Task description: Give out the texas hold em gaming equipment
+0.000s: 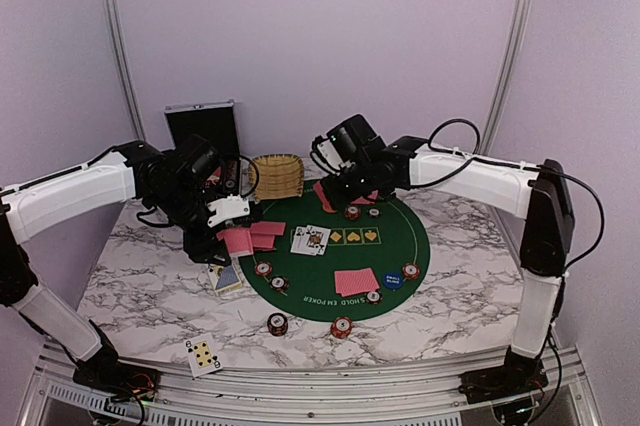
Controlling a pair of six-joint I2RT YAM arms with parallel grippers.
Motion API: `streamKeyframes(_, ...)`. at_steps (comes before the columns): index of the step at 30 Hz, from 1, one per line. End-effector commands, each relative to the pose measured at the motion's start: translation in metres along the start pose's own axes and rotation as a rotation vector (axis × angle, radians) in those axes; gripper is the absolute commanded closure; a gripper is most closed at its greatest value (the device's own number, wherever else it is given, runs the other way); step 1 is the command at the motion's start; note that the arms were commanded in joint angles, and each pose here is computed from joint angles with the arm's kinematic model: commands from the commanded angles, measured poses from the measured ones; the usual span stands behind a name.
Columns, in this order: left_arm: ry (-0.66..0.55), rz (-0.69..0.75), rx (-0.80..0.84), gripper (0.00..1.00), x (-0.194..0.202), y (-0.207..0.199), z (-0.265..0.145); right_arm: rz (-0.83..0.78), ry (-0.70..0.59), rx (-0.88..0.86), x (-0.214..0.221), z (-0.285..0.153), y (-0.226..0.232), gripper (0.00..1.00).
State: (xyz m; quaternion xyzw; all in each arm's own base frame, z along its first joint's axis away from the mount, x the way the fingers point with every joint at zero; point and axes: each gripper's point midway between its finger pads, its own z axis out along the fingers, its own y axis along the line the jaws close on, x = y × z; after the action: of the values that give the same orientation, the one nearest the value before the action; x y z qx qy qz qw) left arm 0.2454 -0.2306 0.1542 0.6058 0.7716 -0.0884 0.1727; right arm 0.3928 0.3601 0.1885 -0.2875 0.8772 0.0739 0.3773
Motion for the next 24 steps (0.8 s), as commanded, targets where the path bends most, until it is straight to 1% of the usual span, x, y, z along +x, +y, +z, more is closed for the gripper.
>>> streamKeyframes(1,-0.01,0.002,-0.005,0.99,0.001,-0.001,-0.004,-0.313,0.068,0.335,0.018,0.01,-0.025,1.0)
streamKeyframes(6,-0.022,0.002,-0.005,0.99,0.0,-0.002,-0.007,-0.437,0.058,0.432,0.023,0.025,-0.021,1.0)
streamKeyframes(13,-0.03,-0.001,-0.004,0.99,0.0,-0.004,-0.009,-0.589,0.1,0.462,0.046,0.056,-0.005,1.0)
streamKeyframes(15,-0.033,-0.001,-0.002,0.99,-0.001,-0.004,-0.01,-0.603,0.111,0.453,0.052,0.063,0.0,1.0)
streamKeyframes(19,-0.036,-0.001,-0.001,0.99,-0.001,-0.004,-0.01,-0.595,0.11,0.369,0.063,0.078,0.017,1.0)
streamKeyframes(24,-0.031,0.0,-0.005,0.99,-0.001,-0.004,-0.009,-0.595,0.123,0.334,0.072,0.089,0.028,1.0)
